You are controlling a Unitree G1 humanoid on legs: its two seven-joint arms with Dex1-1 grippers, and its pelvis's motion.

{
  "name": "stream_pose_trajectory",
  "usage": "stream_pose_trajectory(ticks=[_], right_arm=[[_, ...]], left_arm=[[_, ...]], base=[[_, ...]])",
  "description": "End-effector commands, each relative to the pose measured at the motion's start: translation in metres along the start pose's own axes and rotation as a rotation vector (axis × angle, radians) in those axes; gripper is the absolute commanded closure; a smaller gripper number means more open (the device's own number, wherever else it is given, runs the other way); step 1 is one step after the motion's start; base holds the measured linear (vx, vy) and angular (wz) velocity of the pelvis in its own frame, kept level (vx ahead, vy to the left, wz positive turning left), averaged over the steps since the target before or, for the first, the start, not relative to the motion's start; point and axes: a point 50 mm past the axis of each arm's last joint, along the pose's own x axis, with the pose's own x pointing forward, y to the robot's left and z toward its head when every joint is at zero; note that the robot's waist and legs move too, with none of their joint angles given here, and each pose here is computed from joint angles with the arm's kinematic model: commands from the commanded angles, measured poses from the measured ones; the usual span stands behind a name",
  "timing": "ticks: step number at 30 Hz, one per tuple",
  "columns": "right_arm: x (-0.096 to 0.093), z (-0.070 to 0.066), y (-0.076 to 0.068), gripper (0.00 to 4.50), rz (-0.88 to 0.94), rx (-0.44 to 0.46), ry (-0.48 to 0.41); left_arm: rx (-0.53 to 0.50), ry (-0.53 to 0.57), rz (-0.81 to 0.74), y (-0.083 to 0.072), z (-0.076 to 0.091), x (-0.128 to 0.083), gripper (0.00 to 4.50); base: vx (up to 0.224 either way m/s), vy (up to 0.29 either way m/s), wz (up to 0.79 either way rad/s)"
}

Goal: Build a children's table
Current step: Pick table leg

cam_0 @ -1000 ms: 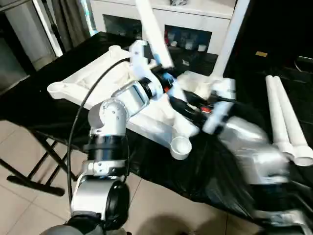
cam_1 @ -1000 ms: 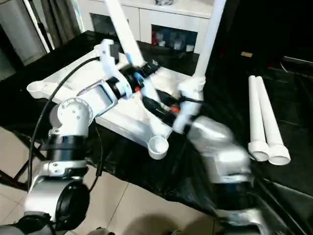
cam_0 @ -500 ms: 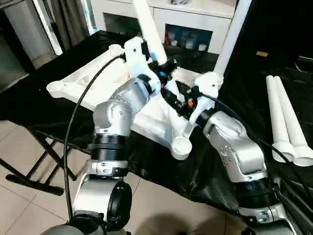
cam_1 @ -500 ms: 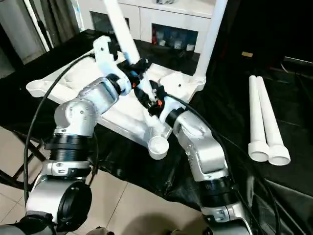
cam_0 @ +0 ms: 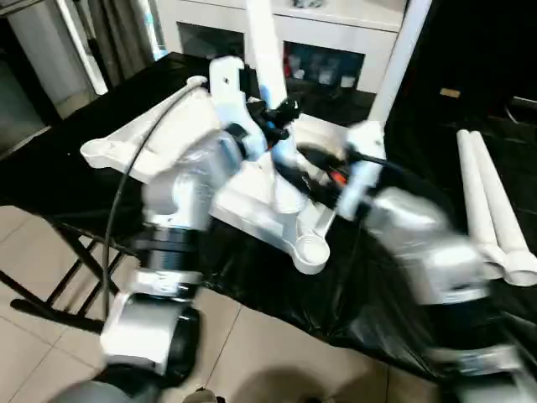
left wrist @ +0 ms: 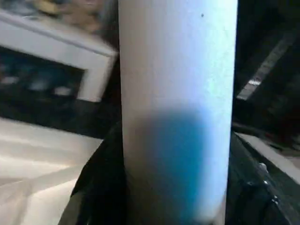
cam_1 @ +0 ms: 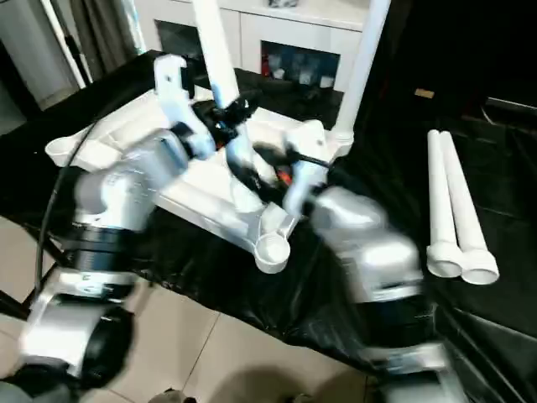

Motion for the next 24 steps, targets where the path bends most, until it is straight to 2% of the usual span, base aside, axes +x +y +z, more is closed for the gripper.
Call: stream_pose_trajectory(ticks=[1, 6, 15, 24], right_arm=[[0.0, 0.01, 0.002, 0.98, 0.057, -0.003, -0.02], [-0.011, 0.018, -0.001, 0.56, 0.223, 0.058, 0.008], [-0.014, 0.016, 0.0, 0.52, 0.325, 0.118, 0.068], [-0.014, 0.016, 0.005, 0.52, 0.417, 0.212, 0.086]], left_arm=[[0.006, -0.002, -0.11, -0.013, 0.007, 0.003, 2.6], [0.01, 0.073, -0.416, -0.033, 0.007, -0.007, 2.6], [0.032, 0.101, -0.506, -0.041, 0.005, -0.006, 2.6], [0.037, 0.121, -0.561, -0.047, 0.003, -0.008, 2.6]], base=[[0.0, 0.0, 0.0], [0.0, 0.0, 0.0], [0.0, 0.0, 0.0], [0.0, 0.0, 0.0]])
